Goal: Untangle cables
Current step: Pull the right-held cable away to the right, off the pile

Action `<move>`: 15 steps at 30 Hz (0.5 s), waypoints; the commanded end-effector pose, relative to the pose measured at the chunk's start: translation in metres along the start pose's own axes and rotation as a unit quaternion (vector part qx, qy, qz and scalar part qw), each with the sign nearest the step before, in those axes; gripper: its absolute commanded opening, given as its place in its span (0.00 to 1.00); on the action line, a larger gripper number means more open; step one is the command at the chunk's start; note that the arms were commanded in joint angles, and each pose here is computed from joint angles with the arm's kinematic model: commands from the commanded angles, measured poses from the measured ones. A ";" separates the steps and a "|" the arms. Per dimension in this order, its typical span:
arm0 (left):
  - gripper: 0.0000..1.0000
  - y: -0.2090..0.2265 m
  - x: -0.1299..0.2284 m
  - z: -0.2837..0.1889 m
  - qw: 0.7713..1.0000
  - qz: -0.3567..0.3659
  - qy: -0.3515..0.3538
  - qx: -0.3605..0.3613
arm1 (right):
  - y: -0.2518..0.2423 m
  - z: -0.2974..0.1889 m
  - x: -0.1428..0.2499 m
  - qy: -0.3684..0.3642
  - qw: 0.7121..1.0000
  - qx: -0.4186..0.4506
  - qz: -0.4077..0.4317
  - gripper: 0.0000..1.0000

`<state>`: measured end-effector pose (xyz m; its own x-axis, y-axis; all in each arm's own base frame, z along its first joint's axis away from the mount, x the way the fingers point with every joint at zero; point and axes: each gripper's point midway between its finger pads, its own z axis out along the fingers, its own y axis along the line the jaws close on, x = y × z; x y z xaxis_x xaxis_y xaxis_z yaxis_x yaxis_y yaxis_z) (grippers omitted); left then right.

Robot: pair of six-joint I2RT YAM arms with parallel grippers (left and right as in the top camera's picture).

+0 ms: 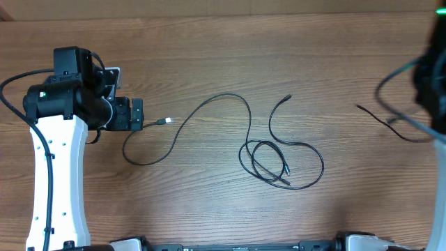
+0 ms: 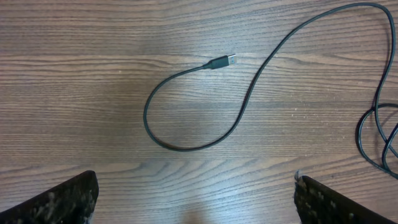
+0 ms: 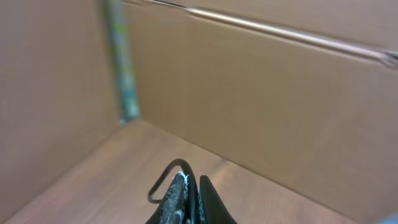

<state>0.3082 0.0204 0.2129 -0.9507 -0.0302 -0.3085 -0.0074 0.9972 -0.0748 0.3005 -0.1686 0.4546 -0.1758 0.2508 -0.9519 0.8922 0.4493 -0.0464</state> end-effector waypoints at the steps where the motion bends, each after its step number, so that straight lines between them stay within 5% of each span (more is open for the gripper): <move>1: 1.00 0.000 0.000 0.002 1.000 0.014 0.001 -0.002 | -0.031 0.022 -0.001 0.027 0.999 0.012 0.044 0.04; 15: 1.00 0.000 0.000 0.002 1.000 0.014 0.001 -0.002 | -0.106 0.165 0.094 0.257 0.956 0.023 0.136 0.04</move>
<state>0.3082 0.0204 0.2129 -0.9508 -0.0302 -0.3085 -0.0075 0.9972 -0.0745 0.2465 -0.3241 0.3425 -0.1159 0.6755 -0.7282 0.9662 0.2468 0.0751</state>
